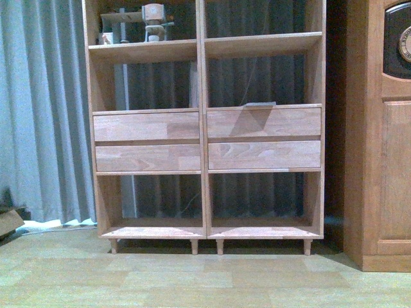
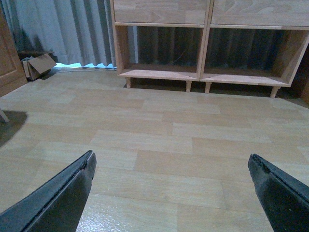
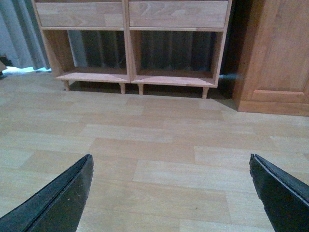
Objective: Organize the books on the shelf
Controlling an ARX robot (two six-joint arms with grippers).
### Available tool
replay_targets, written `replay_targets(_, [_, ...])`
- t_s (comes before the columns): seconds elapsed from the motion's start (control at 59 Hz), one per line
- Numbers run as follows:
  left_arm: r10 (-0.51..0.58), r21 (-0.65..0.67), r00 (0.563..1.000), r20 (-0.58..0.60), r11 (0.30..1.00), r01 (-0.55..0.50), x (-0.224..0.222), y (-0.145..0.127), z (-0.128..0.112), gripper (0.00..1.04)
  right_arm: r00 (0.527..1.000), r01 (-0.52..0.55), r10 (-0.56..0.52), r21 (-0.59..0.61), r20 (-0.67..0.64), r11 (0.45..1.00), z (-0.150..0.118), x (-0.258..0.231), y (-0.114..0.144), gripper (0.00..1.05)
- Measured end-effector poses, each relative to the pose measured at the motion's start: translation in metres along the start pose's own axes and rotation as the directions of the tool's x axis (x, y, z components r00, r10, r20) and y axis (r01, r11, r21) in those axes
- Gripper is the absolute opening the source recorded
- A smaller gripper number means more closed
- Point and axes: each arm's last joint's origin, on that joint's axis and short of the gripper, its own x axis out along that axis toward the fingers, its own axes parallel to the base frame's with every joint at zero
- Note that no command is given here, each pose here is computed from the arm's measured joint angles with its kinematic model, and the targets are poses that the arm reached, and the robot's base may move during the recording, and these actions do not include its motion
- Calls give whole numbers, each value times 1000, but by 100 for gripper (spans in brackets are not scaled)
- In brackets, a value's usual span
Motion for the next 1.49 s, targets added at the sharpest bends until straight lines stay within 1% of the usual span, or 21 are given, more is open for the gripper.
replay_targets(1.493, [0,0,1000,0,1000,0,0,0,0,97,1000,0,0,0,0,1000,0,0,0,98])
